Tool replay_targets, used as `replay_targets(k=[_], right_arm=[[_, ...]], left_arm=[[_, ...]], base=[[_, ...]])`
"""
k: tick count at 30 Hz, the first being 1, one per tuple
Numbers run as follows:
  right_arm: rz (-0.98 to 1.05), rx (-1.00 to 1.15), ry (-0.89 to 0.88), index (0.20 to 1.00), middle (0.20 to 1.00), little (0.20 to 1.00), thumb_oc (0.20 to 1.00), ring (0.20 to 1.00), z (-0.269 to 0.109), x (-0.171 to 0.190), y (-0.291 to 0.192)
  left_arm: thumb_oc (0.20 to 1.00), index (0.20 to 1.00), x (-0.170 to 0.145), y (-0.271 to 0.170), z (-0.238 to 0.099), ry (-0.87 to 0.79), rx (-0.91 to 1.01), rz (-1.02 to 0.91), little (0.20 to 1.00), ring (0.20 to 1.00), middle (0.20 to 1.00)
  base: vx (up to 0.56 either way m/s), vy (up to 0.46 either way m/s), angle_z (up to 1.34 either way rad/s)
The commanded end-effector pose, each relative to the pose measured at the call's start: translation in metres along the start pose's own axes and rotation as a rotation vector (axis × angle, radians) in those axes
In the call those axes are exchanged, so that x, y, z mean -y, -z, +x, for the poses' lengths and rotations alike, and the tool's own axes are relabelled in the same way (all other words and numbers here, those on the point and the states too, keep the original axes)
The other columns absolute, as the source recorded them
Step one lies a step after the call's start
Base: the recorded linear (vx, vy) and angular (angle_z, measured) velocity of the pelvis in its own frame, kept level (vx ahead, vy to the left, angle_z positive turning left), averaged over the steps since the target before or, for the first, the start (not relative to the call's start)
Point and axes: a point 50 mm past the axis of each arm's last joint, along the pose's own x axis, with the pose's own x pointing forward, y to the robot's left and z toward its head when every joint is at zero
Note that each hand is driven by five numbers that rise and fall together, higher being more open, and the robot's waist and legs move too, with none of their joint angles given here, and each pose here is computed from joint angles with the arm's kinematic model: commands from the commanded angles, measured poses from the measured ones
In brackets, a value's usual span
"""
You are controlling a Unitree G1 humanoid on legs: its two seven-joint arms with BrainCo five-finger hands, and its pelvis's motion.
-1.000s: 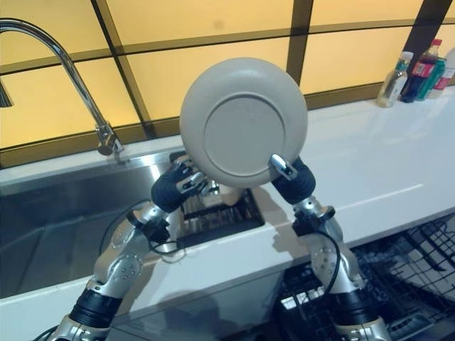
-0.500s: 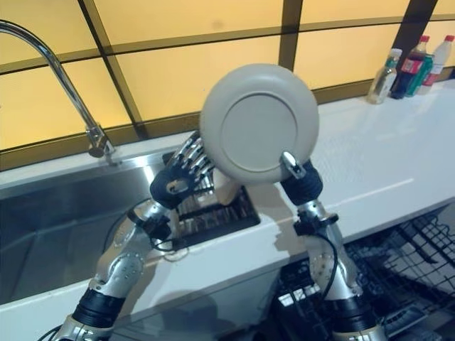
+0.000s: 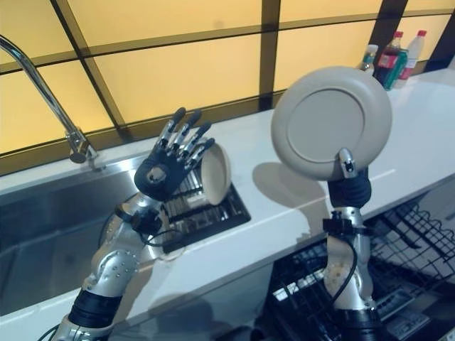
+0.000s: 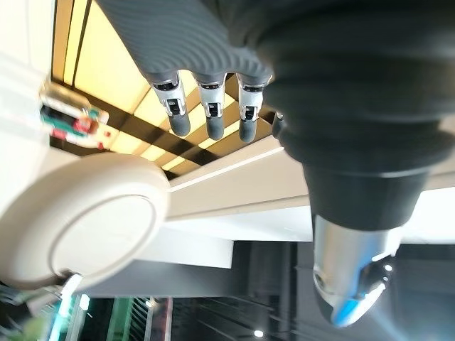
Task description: Pick up plates and place into dishwasher.
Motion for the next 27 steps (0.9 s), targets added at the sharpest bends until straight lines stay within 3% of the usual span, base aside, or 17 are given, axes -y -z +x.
replay_targets(k=[1, 5, 13, 18, 27], right_arm=[[-0.098, 0.166, 0.132, 0.2, 0.2, 0.2, 0.2, 0.2, 0.001, 0.003, -0.017], [-0.075, 0.141, 0.232, 0.2, 0.2, 0.2, 0.2, 0.2, -0.005, 0.014, -0.007], [-0.036, 0.037, 0.194, 0.2, 0.2, 0.2, 0.2, 0.2, -0.012, 0.014, 0.011], [-0.035, -0.007, 0.197, 0.2, 0.2, 0.2, 0.2, 0.2, -0.016, 0.012, 0.023], [0.103, -0.002, 0.448, 0.2, 0.2, 0.2, 0.2, 0.2, -0.019, 0.038, 0.032]], left_arm=[[1.0, 1.0, 0.025, -0.006, 0.021, 0.134, 0.057, -0.042, 1.0, 1.0, 1.0], [1.0, 1.0, 0.035, 0.008, 0.025, 0.151, 0.014, -0.028, 1.0, 1.0, 1.0], [1.0, 1.0, 0.031, 0.037, -0.004, 0.16, -0.1, -0.092, 1.0, 1.0, 1.0], [1.0, 1.0, 0.036, 0.043, -0.001, 0.173, -0.094, -0.116, 1.0, 1.0, 1.0], [1.0, 1.0, 0.043, 0.047, 0.01, 0.177, -0.102, -0.13, 1.0, 1.0, 1.0]], base=[[-0.02, 0.008, -0.09], [-0.02, 0.001, -0.14], [-0.01, -0.027, -0.23], [-0.01, -0.027, -0.17], [0.03, -0.016, -0.17]])
